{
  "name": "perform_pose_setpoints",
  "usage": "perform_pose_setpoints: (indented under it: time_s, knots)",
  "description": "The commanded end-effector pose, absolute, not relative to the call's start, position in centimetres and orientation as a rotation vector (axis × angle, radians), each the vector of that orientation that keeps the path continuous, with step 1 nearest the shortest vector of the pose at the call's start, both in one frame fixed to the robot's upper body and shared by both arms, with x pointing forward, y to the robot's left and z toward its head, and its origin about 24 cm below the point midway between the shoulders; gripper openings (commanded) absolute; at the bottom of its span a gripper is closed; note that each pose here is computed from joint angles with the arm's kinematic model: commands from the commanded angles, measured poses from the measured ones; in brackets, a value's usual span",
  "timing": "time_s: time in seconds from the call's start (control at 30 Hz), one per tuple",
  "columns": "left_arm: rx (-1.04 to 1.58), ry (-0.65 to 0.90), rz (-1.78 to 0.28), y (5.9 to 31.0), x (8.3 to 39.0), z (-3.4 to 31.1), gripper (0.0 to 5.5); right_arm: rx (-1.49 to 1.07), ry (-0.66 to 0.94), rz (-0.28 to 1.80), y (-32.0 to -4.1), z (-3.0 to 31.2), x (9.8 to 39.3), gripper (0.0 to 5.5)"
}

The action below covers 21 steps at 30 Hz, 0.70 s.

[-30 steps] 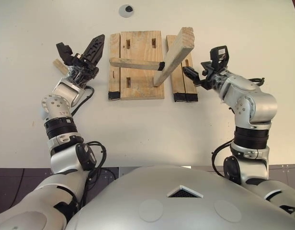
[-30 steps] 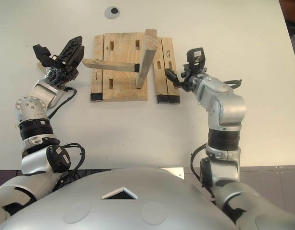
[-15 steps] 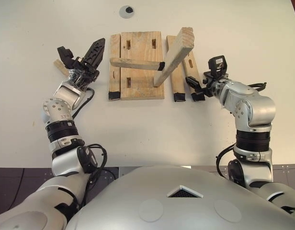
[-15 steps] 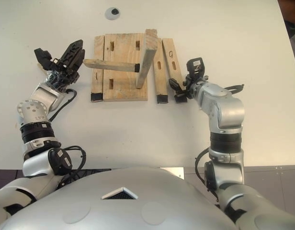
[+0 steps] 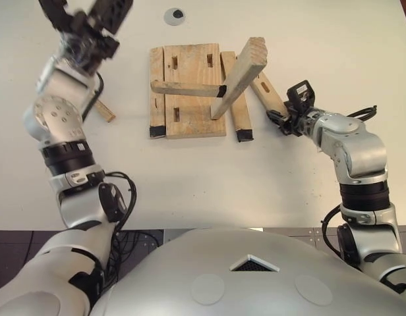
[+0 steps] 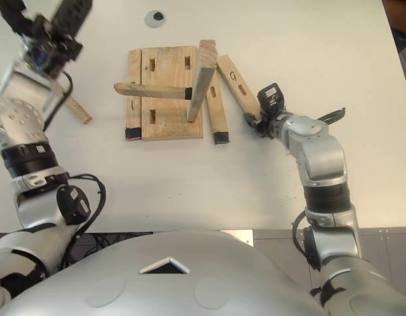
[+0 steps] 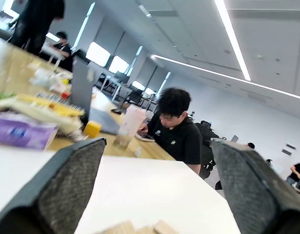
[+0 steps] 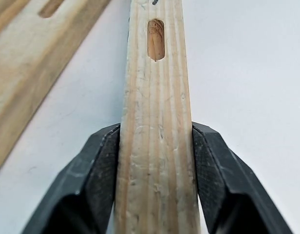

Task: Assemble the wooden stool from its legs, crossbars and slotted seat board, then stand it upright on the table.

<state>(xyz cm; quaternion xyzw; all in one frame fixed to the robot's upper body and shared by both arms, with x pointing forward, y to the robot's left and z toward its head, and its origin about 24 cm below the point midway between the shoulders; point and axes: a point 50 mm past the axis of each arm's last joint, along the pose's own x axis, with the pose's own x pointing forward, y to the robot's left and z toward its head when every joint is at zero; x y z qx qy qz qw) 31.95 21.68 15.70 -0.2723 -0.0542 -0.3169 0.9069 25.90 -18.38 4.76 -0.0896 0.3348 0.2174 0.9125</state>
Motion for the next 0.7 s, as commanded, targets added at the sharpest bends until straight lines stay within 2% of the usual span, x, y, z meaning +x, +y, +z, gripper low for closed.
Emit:
perform_pose_setpoints:
  time_s: [0.03,0.2,0.3,0.4,0.57,0.7]
  knots:
    - [-0.538,-0.152,-0.745,20.5,32.5,18.7,3.94,-0.061,0.524,0.407,-19.3,8.3,28.8,2.02]
    - [-0.562,-0.135,-0.883,18.1,33.0,19.9,3.94,0.036,0.359,0.454,-20.1,11.9,30.6,2.02]
    - [-0.597,-0.101,-1.038,15.6,33.7,19.7,3.94,0.029,0.181,0.695,-18.7,15.4,31.2,2.02]
    - [-0.652,-0.015,-1.172,13.7,34.2,19.0,3.94,0.160,0.072,0.922,-17.0,17.6,31.4,2.02]
    - [-0.650,0.053,-1.285,11.4,34.0,18.3,3.94,0.289,0.042,1.105,-15.2,18.7,31.2,2.02]
    - [-0.664,0.037,-1.327,10.6,33.8,18.7,3.94,0.342,0.060,1.200,-14.4,19.1,30.9,2.02]
